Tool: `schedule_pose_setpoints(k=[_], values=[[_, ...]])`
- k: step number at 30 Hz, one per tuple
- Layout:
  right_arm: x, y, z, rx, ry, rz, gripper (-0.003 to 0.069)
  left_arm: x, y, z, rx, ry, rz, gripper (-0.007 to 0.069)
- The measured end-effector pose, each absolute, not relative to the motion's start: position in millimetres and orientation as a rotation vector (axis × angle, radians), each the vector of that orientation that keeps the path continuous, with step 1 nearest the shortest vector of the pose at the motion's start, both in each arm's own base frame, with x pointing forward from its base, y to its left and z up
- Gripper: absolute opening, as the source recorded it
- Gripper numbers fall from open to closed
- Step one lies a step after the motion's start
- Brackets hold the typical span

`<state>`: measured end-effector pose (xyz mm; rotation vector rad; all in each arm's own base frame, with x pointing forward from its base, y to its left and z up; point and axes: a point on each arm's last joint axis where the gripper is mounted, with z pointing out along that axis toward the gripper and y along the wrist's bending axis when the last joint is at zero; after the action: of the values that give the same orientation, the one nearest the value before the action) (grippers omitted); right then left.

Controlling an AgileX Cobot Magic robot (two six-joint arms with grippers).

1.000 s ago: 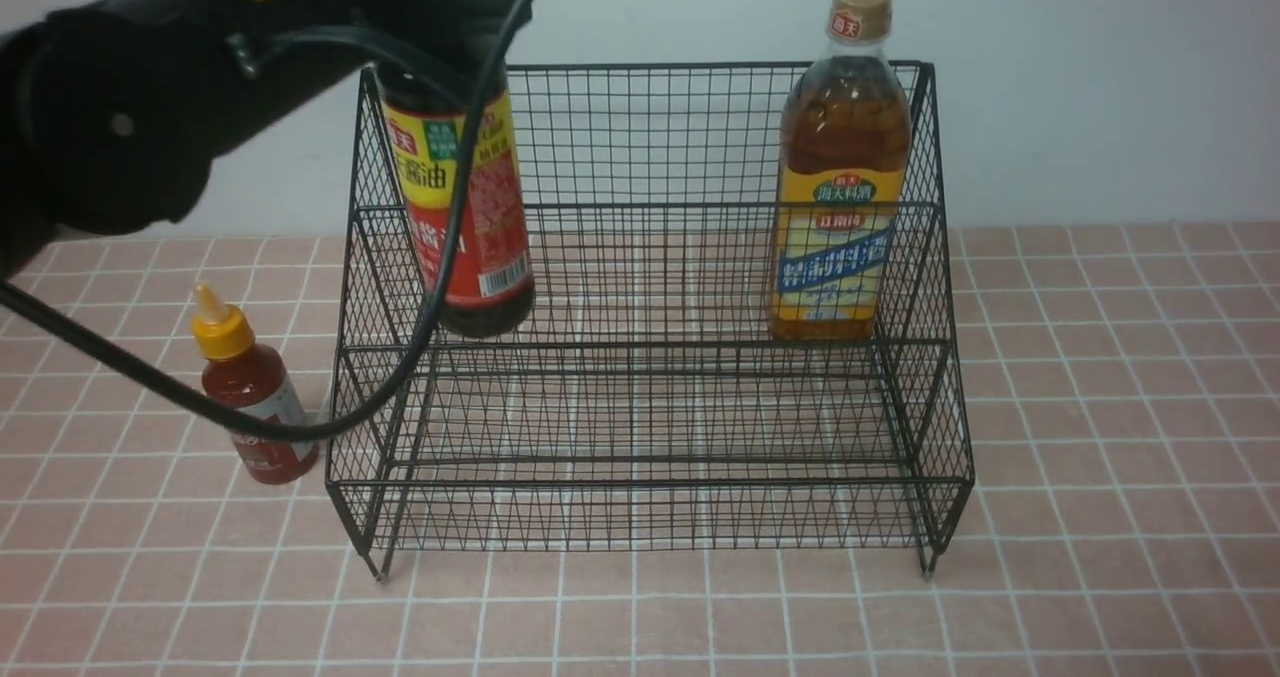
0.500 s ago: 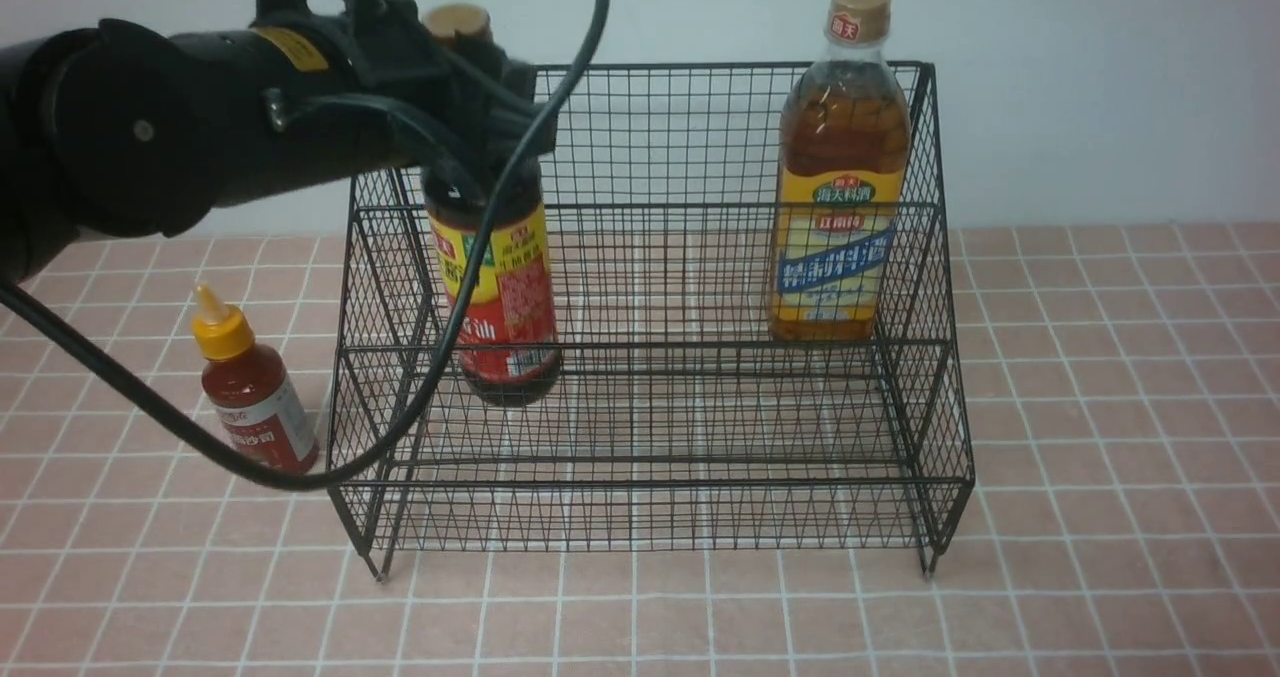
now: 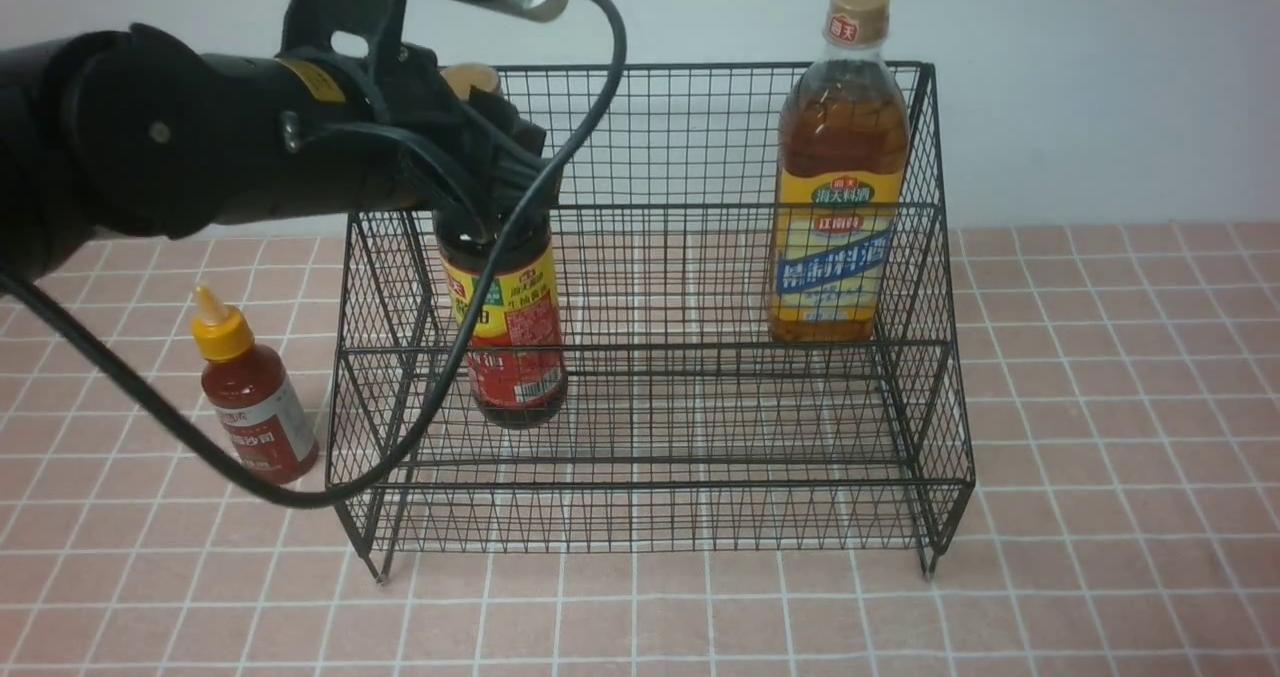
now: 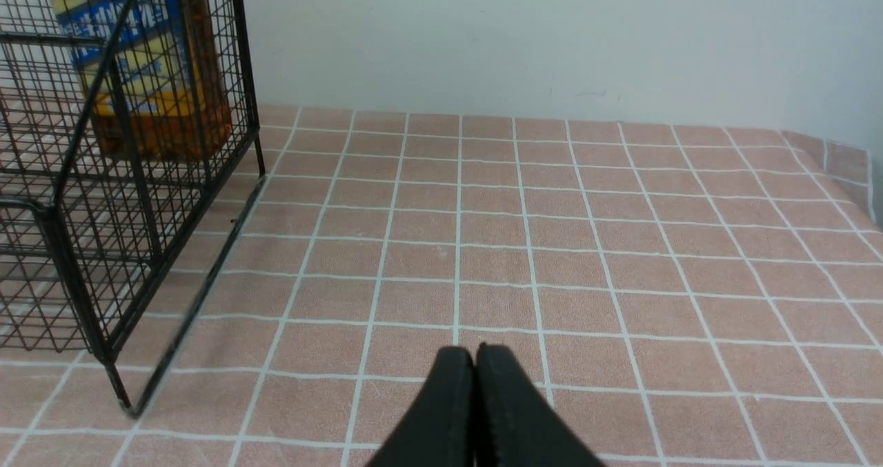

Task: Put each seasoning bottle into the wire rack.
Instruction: Use the left arm to put the condiment bottle back on the shelf, then use the left arm to grab the condiment bottle closest to it

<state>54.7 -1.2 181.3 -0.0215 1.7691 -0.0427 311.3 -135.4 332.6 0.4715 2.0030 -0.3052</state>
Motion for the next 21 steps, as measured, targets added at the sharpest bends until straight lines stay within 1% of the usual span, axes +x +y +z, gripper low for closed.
schedule_pose_setpoints(k=[3,5,6,7,9,10,11,14,16,17,19,21], values=[[55,-1,181,-0.021,1.769,-0.043,-0.0013,315,-137,325,0.476,2.025,-0.303,0.0265],[55,-1,181,-0.021,1.769,-0.043,-0.0013,316,-137,326,0.466,2.016,-0.305,0.0289],[55,-1,181,-0.021,1.769,-0.043,-0.0013,316,-137,330,0.455,1.994,-0.308,0.0328],[55,-1,181,-0.021,1.769,-0.043,-0.0013,316,-137,331,0.453,1.99,-0.308,0.034],[55,-1,181,-0.021,1.769,-0.043,-0.0013,316,-136,337,0.442,1.964,-0.31,0.0395],[55,-1,181,-0.021,1.769,-0.043,-0.0013,315,-136,338,0.441,1.961,-0.31,0.0403],[55,-1,181,-0.021,1.769,-0.043,-0.0013,312,-135,343,0.44,1.946,-0.311,0.043],[55,-1,181,-0.021,1.769,-0.043,-0.0013,304,-131,356,0.44,1.904,-0.307,0.0442],[55,-1,181,-0.021,1.769,-0.043,-0.0013,293,-126,373,0.428,1.856,-0.314,0.0435],[55,-1,181,-0.021,1.769,-0.043,-0.0013,286,-123,382,0.419,1.828,-0.316,0.0419],[55,-1,181,-0.021,1.769,-0.043,-0.0013,271,-109,403,0.386,1.767,-0.307,0.036],[55,-1,181,-0.021,1.769,-0.043,-0.0013,259,-95,417,0.354,1.732,-0.29,0.0273]])
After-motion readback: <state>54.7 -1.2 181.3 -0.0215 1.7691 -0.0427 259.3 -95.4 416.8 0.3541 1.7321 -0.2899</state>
